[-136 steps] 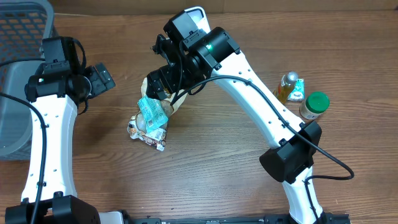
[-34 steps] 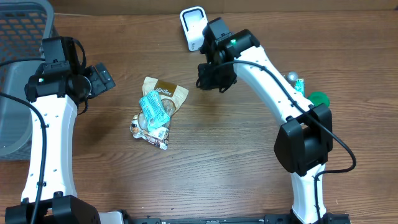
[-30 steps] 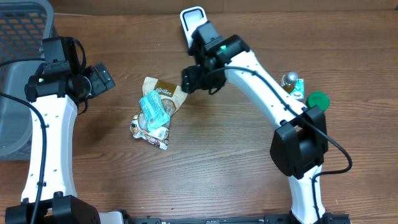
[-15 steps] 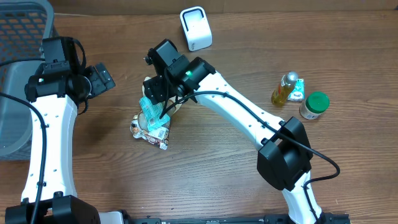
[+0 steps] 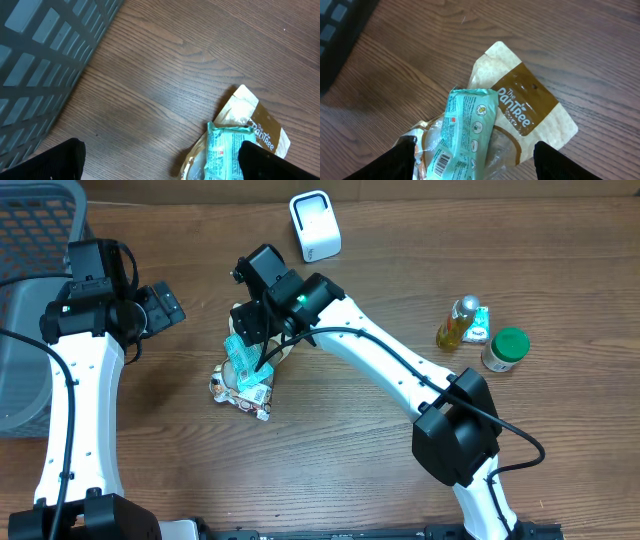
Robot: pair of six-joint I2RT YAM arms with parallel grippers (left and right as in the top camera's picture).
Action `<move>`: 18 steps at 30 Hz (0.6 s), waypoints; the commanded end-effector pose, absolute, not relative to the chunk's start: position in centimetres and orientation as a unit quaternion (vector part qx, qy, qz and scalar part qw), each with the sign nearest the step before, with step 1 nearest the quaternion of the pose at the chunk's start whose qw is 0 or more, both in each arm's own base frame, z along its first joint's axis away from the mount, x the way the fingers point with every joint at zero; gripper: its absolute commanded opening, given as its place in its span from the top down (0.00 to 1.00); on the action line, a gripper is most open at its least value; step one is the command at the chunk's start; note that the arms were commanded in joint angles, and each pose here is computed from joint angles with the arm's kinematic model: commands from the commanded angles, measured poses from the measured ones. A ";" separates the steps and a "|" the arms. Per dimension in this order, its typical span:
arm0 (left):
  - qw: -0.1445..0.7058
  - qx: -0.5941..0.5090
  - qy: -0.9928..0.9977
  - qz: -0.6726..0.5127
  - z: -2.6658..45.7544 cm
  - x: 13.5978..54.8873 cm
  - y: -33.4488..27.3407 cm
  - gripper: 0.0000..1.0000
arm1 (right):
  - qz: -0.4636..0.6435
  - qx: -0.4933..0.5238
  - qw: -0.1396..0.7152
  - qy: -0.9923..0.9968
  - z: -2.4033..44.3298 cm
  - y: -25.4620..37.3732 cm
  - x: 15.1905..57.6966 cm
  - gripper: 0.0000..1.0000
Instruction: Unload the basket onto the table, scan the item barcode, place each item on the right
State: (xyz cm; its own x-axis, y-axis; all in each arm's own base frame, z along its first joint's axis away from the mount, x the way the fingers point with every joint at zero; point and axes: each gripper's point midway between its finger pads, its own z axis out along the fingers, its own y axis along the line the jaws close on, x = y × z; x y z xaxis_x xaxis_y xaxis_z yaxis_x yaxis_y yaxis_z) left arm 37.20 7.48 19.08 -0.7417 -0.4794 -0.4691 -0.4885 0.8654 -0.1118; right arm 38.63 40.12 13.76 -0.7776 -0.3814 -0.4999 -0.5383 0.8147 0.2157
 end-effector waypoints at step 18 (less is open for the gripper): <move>0.257 -0.254 0.933 0.011 19.6 37.3 7.6 0.01 | 0.119 -0.294 0.163 0.934 4.8 40.9 37.2 0.61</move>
